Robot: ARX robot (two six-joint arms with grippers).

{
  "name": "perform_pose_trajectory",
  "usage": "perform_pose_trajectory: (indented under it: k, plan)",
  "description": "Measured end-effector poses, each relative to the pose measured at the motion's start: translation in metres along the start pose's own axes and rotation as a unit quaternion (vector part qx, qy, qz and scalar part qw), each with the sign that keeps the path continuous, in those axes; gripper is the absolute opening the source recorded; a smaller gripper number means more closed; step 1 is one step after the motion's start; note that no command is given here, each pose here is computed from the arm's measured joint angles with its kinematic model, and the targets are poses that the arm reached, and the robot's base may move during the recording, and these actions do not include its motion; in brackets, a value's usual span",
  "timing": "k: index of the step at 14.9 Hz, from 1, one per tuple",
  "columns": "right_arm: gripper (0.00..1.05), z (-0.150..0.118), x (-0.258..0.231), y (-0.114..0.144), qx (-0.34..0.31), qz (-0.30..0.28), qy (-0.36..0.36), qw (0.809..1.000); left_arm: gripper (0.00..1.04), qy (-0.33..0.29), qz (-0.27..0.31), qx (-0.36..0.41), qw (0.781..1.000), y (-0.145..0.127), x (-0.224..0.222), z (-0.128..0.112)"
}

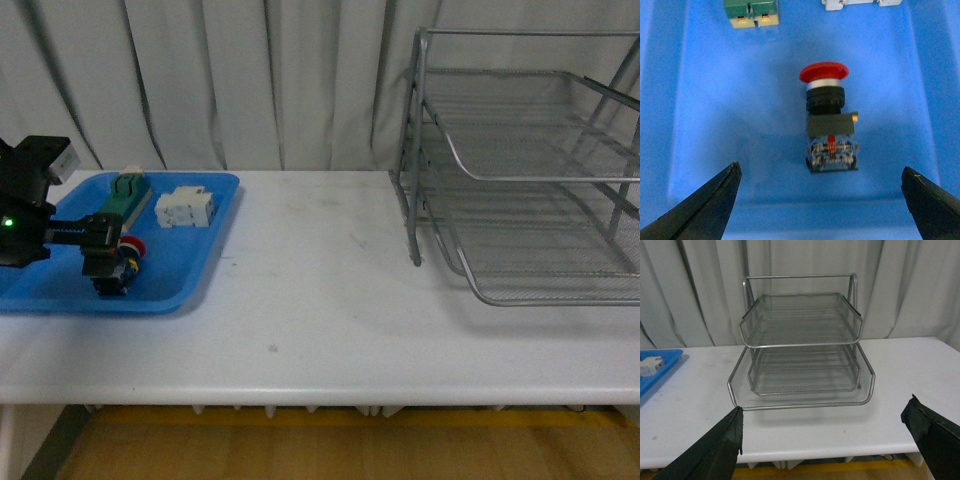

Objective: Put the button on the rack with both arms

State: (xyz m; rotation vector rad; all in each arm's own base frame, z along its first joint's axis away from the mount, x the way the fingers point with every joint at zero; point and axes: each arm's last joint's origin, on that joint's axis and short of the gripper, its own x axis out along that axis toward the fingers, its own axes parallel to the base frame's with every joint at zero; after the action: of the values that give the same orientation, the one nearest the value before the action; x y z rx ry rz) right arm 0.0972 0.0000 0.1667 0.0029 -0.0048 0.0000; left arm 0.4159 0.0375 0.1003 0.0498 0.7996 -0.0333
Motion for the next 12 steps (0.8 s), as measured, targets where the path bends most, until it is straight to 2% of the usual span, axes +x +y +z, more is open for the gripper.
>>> perform_pose_trajectory:
  k: [4, 8, 10, 12]
  plan:
    - [0.98, 0.000, 0.000, 0.000, 0.000, 0.000, 0.000, 1.000, 0.98, 0.006, -0.016, 0.008, 1.000, 0.005, 0.033, 0.023]
    - [0.98, 0.000, 0.000, 0.000, 0.000, 0.000, 0.000, 1.000, 0.97, 0.048, -0.011, 0.001, 0.999, 0.009, 0.072, 0.011]
    - [0.98, 0.000, 0.000, 0.000, 0.000, 0.000, 0.000, 1.000, 0.63, 0.046, -0.013, -0.001, 0.999, 0.007, 0.072, 0.011]
    - [0.98, 0.000, 0.000, 0.000, 0.000, 0.000, 0.000, 1.000, 0.42, 0.042, -0.018, 0.003, 0.999, 0.000, 0.054, 0.007]
